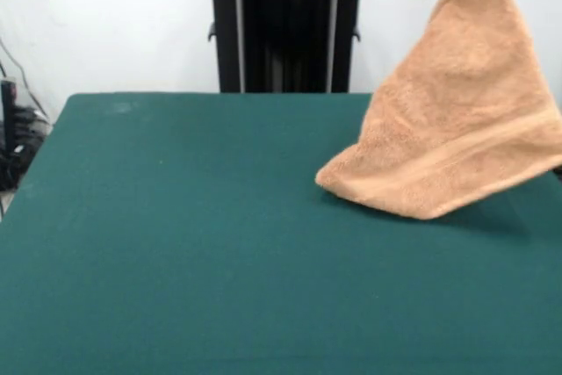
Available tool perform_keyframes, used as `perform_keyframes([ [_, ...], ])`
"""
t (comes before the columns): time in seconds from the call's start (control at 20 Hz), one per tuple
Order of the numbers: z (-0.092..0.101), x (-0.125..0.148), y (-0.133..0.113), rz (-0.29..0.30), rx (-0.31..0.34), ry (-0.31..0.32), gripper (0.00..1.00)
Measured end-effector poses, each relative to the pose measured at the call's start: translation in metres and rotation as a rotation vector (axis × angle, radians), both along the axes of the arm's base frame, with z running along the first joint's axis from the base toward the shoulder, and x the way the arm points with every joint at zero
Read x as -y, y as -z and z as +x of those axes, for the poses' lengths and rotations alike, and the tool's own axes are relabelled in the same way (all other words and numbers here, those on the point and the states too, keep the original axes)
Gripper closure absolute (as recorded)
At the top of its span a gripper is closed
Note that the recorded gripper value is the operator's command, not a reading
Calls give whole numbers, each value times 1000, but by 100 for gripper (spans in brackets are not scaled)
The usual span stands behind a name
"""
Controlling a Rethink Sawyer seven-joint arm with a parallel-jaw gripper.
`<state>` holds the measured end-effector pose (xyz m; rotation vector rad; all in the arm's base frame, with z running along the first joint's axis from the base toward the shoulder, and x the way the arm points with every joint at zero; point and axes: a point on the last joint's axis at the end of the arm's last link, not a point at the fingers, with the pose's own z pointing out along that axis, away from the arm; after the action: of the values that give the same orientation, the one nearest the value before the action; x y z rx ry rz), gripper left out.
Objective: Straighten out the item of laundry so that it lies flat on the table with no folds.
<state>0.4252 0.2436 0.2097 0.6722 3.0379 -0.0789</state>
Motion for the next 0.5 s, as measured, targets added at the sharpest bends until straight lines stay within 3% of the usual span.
perform_keyframes([
  [0.5,-13,-44,-68,52,-63,101,100],
])
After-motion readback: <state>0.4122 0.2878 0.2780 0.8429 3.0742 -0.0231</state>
